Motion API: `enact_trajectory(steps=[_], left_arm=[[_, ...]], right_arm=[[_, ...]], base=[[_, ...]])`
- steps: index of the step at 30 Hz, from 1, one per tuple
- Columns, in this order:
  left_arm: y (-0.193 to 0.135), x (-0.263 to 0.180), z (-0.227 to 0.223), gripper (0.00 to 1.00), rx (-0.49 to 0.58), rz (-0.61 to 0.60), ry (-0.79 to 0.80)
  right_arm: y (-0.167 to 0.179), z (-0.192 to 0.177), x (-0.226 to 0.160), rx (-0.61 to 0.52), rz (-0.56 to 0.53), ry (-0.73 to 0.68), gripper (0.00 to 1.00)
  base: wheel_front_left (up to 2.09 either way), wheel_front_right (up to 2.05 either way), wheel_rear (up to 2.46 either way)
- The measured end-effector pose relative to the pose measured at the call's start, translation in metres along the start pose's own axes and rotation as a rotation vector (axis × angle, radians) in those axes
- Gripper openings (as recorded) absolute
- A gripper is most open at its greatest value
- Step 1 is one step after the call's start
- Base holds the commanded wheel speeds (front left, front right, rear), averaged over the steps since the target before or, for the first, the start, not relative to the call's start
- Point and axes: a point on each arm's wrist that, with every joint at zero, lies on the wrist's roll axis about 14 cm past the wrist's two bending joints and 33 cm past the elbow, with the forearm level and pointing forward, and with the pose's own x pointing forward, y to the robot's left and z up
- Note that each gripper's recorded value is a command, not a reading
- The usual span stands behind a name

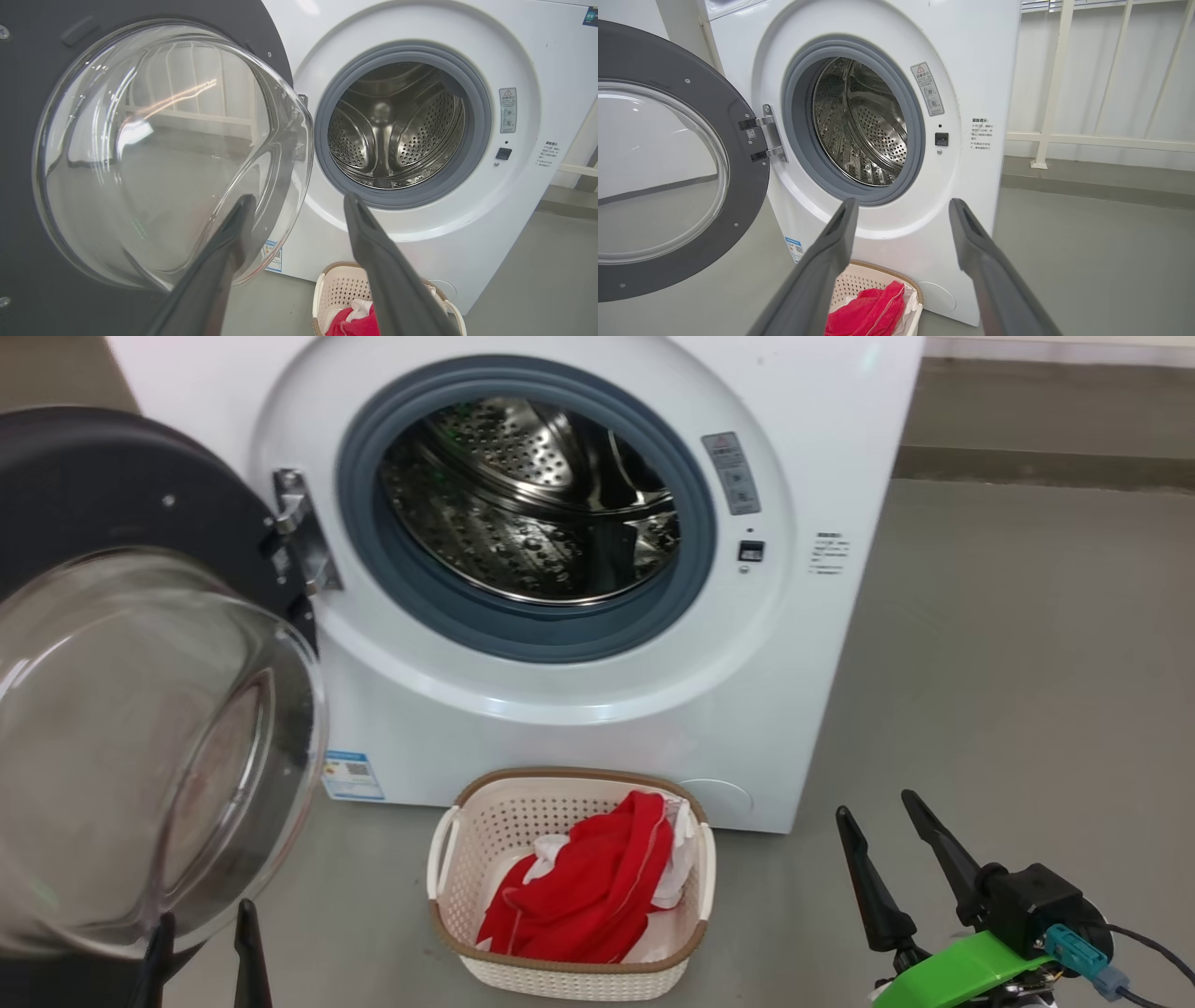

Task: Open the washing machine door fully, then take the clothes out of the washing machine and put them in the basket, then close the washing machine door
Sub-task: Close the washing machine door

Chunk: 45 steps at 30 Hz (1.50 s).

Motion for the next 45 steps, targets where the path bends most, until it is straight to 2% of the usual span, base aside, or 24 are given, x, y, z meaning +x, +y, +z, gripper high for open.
enact_trajectory(steps=[7, 25, 26, 27, 28, 35, 40, 45], left_arm=[[0.025, -0.013, 0.01, 1.0, 0.007, 0.081, -0.024], [0.068, -0.047, 0.02, 1.0, 0.024, 0.219, -0.033], [0.071, -0.048, 0.02, 0.91, 0.027, 0.225, -0.028], [0.072, -0.049, 0.021, 0.38, 0.03, 0.232, -0.029], [0.074, -0.05, 0.021, 0.0, 0.032, 0.238, -0.029], [0.089, -0.042, 0.042, 0.0, 0.074, 0.285, -0.095], [0.097, -0.013, 0.107, 0.0, 0.133, 0.274, -0.284], [0.121, 0.008, 0.176, 0.0, 0.178, 0.311, -0.428]], right_arm=[[0.031, -0.003, 0.016, 0.027, 0.096, 0.008, 1.0], [0.079, -0.012, 0.036, 0.054, 0.234, 0.035, 1.0], [0.082, -0.012, 0.036, 0.054, 0.243, 0.037, 1.0], [0.083, -0.012, 0.036, 0.055, 0.246, 0.038, 1.0], [0.084, -0.013, 0.036, 0.057, 0.249, 0.039, 1.0], [0.083, -0.015, 0.036, 0.063, 0.246, 0.044, 1.0], [0.077, -0.016, 0.034, 0.06, 0.229, 0.047, 1.0], [0.069, -0.016, 0.032, 0.046, 0.21, 0.046, 1.0]], base=[[0.0, 0.0, 0.0], [0.0, 0.0, 0.0], [0.0, 0.0, 0.0], [0.0, 0.0, 0.0], [0.0, 0.0, 0.0], [0.0, 0.0, 0.0], [0.0, 0.0, 0.0], [0.0, 0.0, 0.0]])
